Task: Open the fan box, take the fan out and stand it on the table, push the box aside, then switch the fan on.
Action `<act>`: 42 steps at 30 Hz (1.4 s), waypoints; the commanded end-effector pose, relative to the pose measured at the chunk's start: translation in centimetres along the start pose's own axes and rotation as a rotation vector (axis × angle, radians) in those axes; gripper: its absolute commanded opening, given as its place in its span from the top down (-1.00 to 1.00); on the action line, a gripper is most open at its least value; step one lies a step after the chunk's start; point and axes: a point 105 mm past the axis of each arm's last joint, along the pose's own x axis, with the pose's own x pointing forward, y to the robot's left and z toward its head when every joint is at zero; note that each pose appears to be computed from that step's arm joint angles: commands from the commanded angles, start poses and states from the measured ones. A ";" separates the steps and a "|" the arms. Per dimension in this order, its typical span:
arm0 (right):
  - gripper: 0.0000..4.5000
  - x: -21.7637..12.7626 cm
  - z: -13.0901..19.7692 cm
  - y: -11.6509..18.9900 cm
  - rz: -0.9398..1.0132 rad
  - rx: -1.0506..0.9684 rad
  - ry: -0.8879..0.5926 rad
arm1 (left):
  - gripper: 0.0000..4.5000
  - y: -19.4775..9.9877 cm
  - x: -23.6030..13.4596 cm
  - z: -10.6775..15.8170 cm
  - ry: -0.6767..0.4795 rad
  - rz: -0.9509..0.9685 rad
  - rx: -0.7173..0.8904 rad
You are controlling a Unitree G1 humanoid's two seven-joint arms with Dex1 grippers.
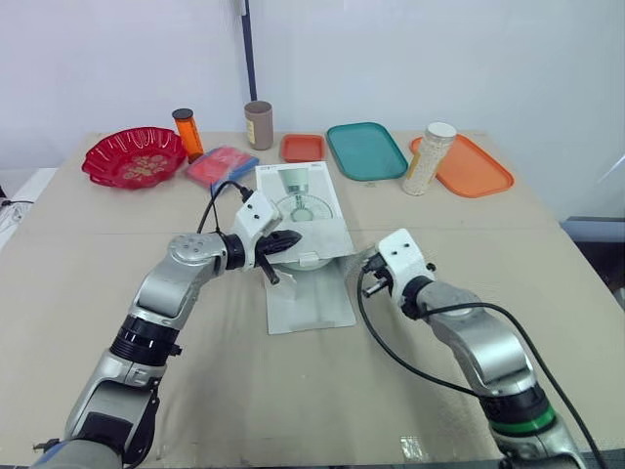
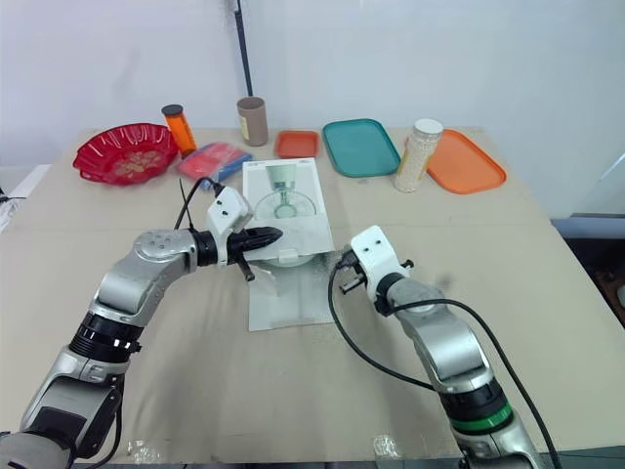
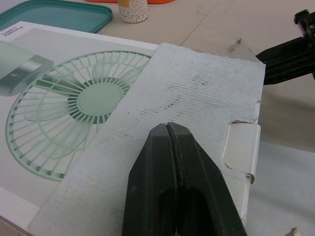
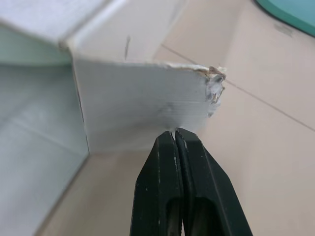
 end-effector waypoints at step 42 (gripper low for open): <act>0.98 -0.4 5.7 3.5 0.202 0.079 -0.203 | 1.00 1.5 -3.2 4.4 -0.059 0.159 0.001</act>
